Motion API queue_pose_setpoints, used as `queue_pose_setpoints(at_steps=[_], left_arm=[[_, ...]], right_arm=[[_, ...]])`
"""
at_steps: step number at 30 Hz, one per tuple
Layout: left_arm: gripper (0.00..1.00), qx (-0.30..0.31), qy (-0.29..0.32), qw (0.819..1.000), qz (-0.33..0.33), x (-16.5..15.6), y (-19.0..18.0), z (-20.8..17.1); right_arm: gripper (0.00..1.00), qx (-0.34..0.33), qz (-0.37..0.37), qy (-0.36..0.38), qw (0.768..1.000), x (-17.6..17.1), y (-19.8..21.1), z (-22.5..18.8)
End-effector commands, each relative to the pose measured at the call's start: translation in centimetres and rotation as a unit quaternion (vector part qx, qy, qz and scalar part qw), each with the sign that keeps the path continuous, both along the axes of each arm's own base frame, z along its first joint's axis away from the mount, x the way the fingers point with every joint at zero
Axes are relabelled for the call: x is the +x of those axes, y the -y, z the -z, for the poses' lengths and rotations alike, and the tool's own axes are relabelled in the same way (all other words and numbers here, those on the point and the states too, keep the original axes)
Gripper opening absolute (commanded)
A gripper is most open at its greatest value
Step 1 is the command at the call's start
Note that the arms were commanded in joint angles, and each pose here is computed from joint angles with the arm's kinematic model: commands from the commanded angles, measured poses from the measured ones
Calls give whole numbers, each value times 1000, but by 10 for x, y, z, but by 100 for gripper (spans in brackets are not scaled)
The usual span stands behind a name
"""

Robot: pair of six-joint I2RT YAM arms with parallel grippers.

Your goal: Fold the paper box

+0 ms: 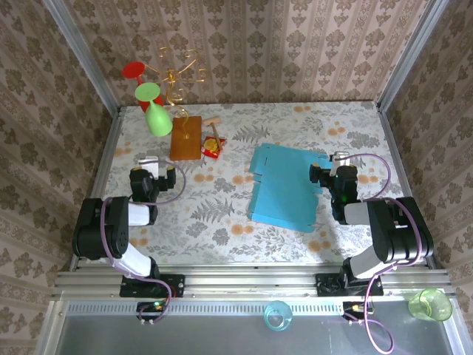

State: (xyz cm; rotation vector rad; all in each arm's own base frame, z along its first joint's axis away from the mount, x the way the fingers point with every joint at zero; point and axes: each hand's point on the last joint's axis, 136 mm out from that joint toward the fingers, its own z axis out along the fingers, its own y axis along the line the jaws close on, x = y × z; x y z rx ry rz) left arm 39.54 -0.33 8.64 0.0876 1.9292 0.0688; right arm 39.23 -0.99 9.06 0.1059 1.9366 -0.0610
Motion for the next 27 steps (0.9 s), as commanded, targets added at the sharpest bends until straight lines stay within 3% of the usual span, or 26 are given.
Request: queue_pose_setpoints(at_steps=[1, 17, 20, 23, 25, 27], left_arm=[[100, 7, 13, 1000, -1, 5, -1, -10], [100, 5, 16, 1000, 0, 4, -2, -10], [100, 53, 58, 996, -29, -9, 2, -23], [100, 113, 113, 984, -75, -28, 9, -53], [100, 158, 128, 978, -51, -33, 34, -78], [100, 99, 136, 981, -98, -36, 39, -107]], right_arm=[[100, -4, -5, 9, 1000, 7, 0, -7], [100, -3, -7, 19, 1000, 6, -1, -12], [100, -6, 21, 29, 999, -6, 8, -30], [100, -9, 46, 43, 998, -11, 8, -83], [100, 8, 62, 46, 997, -14, 1, -122], [100, 80, 97, 4, 992, -20, 0, -145]])
